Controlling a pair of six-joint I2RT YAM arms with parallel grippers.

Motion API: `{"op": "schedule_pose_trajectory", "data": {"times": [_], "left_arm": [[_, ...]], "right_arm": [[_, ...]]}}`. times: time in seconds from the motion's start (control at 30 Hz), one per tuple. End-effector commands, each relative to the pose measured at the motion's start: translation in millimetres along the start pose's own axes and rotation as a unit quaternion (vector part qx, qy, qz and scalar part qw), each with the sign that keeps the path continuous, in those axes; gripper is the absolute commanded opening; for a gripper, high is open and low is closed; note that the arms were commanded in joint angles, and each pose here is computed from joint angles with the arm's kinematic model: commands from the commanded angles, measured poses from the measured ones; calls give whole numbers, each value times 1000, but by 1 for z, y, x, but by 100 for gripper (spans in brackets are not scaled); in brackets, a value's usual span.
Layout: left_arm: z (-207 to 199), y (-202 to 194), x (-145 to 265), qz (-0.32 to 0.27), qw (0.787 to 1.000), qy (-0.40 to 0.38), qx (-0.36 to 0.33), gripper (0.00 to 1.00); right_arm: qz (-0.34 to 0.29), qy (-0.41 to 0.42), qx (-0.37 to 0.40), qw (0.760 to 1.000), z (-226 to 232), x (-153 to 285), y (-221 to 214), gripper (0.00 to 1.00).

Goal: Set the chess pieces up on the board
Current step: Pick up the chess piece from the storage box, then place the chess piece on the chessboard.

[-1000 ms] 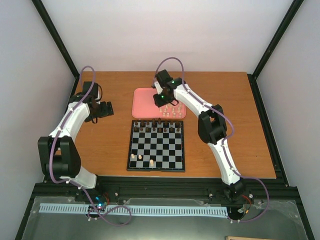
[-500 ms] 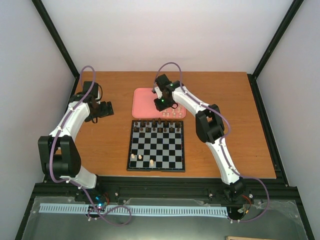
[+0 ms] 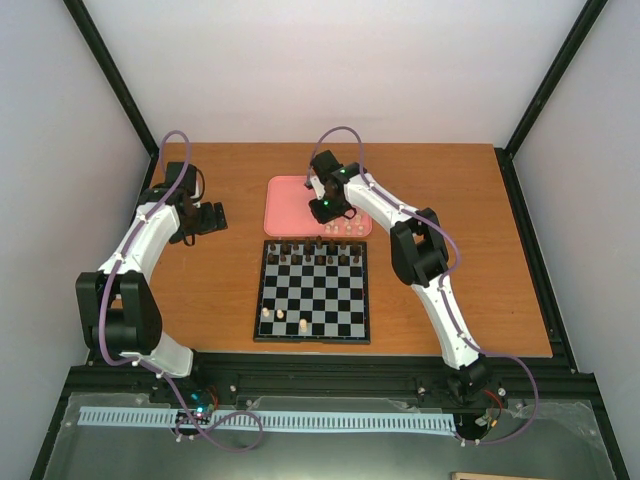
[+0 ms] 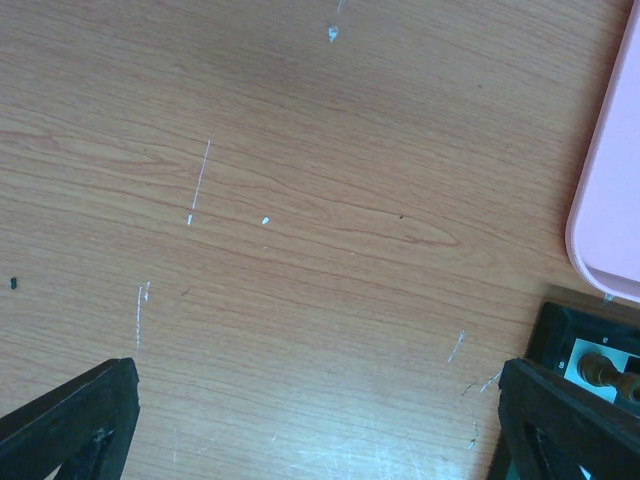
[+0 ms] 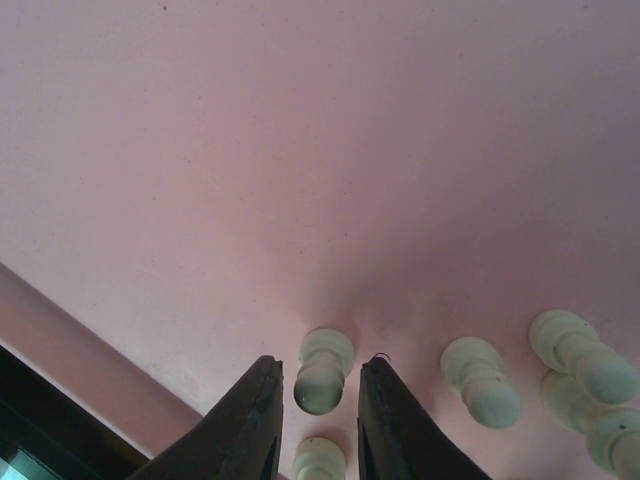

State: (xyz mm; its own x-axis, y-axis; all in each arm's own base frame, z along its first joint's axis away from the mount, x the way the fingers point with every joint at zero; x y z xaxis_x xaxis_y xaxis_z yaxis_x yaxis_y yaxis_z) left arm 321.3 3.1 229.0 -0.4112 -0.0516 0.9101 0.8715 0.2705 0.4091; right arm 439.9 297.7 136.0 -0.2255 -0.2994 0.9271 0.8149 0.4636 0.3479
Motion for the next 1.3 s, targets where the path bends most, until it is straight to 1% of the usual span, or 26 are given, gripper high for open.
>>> {"op": "schedule_pose_trajectory", "data": {"times": [0.0,0.1,0.27,0.43,0.63,0.77,0.83,0.93,1.1,1.27], "left_arm": [[-3,6,9,-14,1000,-3,-2,100],[-3,6,7,-12,1000,-2,-2,100],[-3,6,7,-12,1000,-3,-2,100],[-4,7,8,-14,1000,-4,-2,100],[-4,8,11,-19,1000,-6,-1,100],[-4,9,13,-22,1000,-8,0,100],[-4,9,15,-25,1000,-8,0,100],[-4,8,16,-28,1000,-8,-1,100],[-3,9,22,-39,999,-11,0,100],[-3,10,28,-47,999,-14,0,100]], "right_arm": [[9,-3,3,1000,-1,-6,-2,21],[10,-3,3,1000,0,-5,-2,17],[2,3,7,1000,2,1,0,5],[-31,6,14,999,5,25,12,3],[-101,11,20,995,15,85,33,3],[-118,23,21,992,25,118,33,3],[-112,32,27,993,35,127,26,3],[-102,41,50,993,63,139,9,3],[-71,60,89,992,117,151,-43,3],[-37,95,101,990,153,153,-103,3]]}}
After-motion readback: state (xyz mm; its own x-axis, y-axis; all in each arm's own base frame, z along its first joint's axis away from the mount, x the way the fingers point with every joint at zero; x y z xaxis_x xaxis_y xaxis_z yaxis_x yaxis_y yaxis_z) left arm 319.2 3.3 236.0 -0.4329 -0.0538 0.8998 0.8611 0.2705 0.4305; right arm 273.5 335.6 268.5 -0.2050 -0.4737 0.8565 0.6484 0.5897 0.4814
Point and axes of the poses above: each gripper's point midway between its finger pads, its own x axis back along the fingers, its own z axis along the line the jaws close on, y = z × x, the point moved 10 cm from there along x, back along the fingers, and after that the axes turned 2 degrees about -x, right-handed, at the moved point
